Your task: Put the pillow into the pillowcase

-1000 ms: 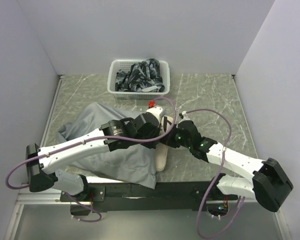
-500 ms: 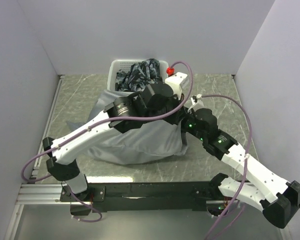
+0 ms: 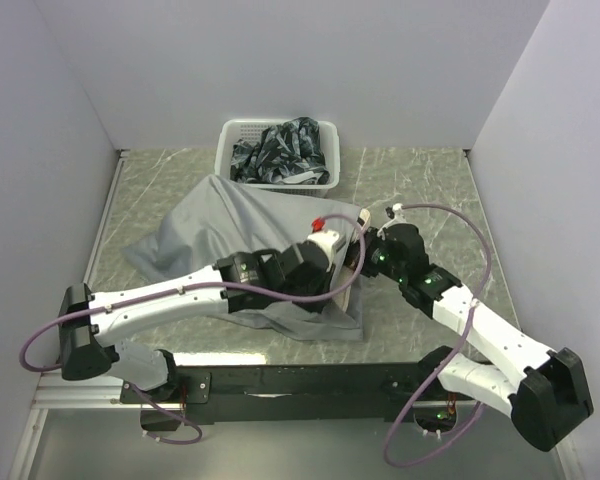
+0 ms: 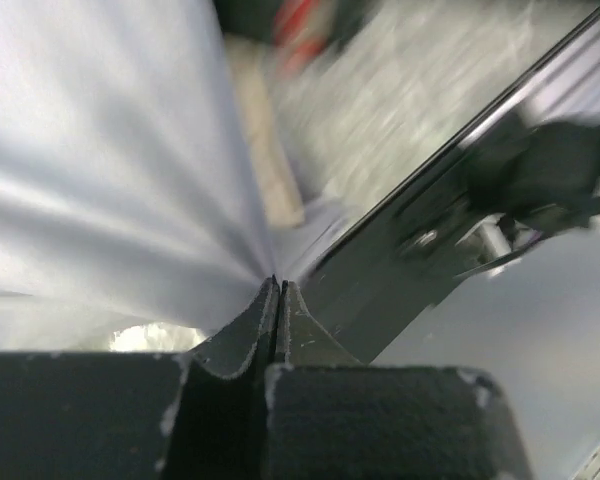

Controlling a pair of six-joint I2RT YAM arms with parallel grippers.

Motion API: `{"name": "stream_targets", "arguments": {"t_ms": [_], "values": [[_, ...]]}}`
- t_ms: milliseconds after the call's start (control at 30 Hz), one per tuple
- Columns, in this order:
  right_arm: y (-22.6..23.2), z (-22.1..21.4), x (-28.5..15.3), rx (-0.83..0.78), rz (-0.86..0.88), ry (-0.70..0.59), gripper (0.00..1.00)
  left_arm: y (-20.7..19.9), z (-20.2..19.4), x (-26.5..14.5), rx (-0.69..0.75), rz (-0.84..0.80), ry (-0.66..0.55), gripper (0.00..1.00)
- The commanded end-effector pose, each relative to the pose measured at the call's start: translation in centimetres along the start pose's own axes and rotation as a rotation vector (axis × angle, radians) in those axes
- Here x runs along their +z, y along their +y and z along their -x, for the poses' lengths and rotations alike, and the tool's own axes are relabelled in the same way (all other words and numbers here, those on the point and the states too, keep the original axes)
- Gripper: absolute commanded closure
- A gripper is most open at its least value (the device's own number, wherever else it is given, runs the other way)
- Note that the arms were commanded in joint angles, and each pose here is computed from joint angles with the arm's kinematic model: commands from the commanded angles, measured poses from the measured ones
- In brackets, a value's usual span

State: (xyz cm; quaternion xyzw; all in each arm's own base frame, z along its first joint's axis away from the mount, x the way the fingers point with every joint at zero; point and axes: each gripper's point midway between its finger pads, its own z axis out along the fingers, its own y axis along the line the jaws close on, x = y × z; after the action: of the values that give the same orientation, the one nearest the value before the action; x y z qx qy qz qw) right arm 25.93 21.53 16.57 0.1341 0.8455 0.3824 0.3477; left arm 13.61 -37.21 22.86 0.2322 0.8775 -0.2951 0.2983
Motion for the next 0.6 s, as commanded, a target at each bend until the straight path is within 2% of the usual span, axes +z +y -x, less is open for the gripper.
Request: {"name": "stream_targets", "arguments": {"t_ms": [0,167,200,233,300,367,400,433,533,567], "values": [[2.6,1.8,-0.1,0.001,0.133,-0.078,1.0,-3.2,0.3,-2.5,-0.145,-0.199,-0.071,0.99],[-1.0,-0.8,2.4,0.026,0.066,-0.003,1.0,-4.4,0.8,-4.1,-0.131,-0.27,-0.069,0.99],[-1.3,-0.7,2.6,0.022,0.056,-0.003,0.96,-4.2,0.4,-3.9,-0.122,-0.258,-0.056,0.99],[-1.5,-1.0,2.8,0.005,0.055,0.015,0.81,-3.8,0.2,-3.6,-0.121,-0.235,-0.045,0.99],[-0.7,-1.6,3.1,-0.025,0.097,0.065,0.71,-3.7,0.2,-3.7,-0.108,-0.225,-0.039,0.99],[0.0,-3.3,3.2,-0.052,0.139,0.132,0.6,-3.0,2.6,-4.3,-0.112,-0.166,-0.126,0.99],[-0.2,-3.5,2.8,-0.061,0.14,0.124,0.54,-2.2,3.2,-4.5,-0.116,-0.125,-0.149,0.99],[-0.7,-3.3,2.5,-0.063,0.119,0.098,0.41,-1.4,4.5,-4.7,-0.135,-0.088,-0.182,0.99],[-2.6,-2.1,0.8,-0.073,0.042,0.022,0.15,2.5,5.8,-3.5,-0.199,0.019,-0.2,0.98],[-3.4,-1.1,0.4,-0.069,0.007,-0.023,0.12,2.8,5.7,-2.9,-0.206,0.007,-0.191,0.98]]}}
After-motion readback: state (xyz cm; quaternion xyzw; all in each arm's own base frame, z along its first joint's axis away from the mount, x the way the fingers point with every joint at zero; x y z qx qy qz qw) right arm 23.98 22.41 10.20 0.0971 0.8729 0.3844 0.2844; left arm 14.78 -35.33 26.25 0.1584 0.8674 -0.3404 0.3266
